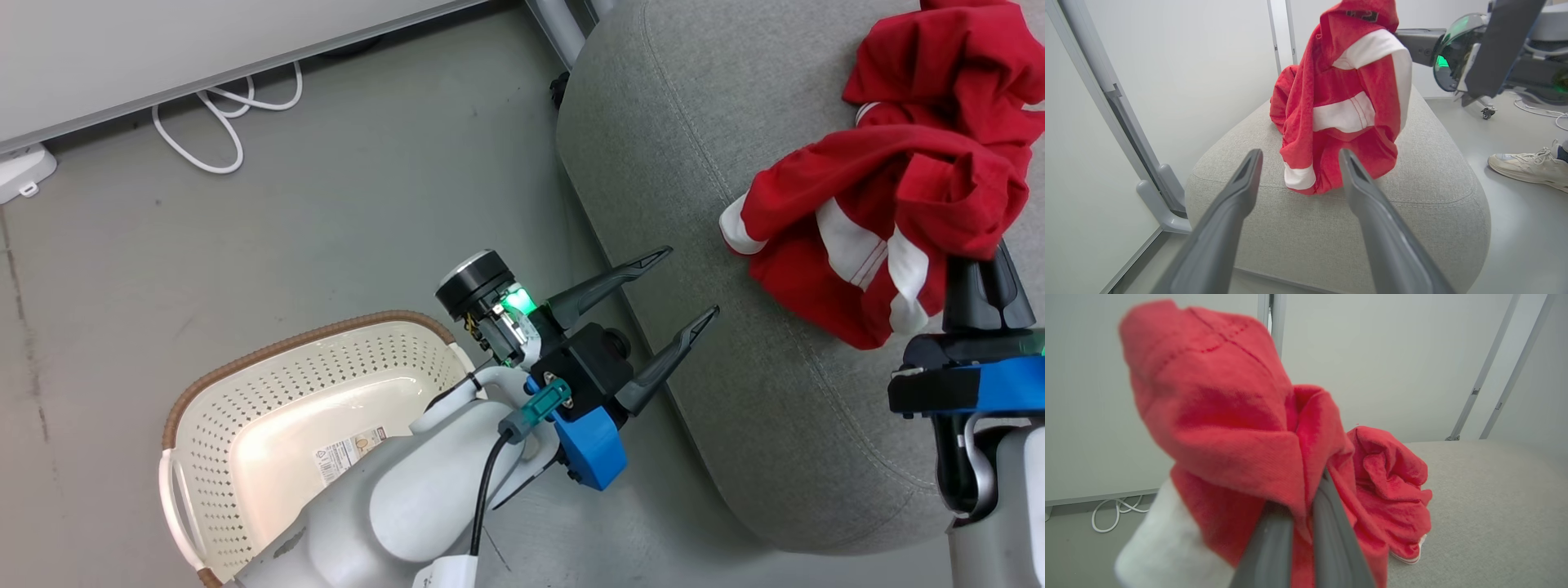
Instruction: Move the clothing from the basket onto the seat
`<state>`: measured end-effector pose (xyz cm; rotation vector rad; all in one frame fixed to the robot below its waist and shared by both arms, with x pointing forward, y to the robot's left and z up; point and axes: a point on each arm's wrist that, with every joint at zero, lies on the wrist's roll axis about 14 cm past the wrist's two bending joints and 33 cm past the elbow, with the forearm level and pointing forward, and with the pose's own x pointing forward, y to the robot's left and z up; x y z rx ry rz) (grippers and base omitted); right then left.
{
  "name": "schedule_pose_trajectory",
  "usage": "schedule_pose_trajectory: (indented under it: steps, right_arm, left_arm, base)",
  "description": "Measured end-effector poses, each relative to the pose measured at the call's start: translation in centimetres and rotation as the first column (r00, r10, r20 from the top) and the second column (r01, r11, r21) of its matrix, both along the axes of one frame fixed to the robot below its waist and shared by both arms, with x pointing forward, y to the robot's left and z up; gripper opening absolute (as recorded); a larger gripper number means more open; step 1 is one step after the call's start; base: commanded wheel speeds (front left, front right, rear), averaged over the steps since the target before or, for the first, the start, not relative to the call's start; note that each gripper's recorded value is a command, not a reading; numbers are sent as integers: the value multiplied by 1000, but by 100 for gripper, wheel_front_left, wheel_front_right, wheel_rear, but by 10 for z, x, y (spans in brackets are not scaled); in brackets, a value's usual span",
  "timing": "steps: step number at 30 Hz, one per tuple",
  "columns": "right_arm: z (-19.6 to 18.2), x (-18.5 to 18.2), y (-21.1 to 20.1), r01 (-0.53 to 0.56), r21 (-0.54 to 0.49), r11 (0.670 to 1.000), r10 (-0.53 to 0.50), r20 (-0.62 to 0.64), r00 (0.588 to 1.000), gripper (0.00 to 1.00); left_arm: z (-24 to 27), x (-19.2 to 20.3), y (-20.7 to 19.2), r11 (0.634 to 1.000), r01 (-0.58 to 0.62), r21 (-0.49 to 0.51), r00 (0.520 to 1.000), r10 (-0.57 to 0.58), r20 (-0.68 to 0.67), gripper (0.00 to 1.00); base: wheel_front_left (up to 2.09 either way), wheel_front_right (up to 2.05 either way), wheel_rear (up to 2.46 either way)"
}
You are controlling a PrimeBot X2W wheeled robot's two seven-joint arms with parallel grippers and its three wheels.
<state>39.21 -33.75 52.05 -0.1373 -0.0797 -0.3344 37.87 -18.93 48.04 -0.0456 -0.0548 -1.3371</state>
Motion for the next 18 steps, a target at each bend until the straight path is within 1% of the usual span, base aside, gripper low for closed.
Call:
schedule_pose_trajectory:
  steps: [3, 8, 13, 18]
  right_arm:
    - [8, 4, 1, -11, -18, 1000, 11, 16, 1000, 0]
    - [38, 23, 0, -37, -85, 996, 44, 83, 996, 0]
    - [88, 47, -13, -30, -200, 979, 67, 183, 981, 0]
    - [144, 66, -39, 51, -316, 947, 48, 296, 954, 0]
  left_arm:
    - [0, 2, 0, 1000, -3, -3, 1000, 3, -1, 100]
    - [-5, 5, 0, 1000, 0, -3, 1000, 0, -5, 100]
    - [-17, 13, 1, 1000, 0, 0, 1000, 0, -14, 100]
    - [-34, 28, 2, 1000, 2, 5, 1000, -2, -15, 100]
  base:
    - [0, 0, 0]
    - [0, 0, 0]
    - [0, 0, 0]
    - [0, 0, 0]
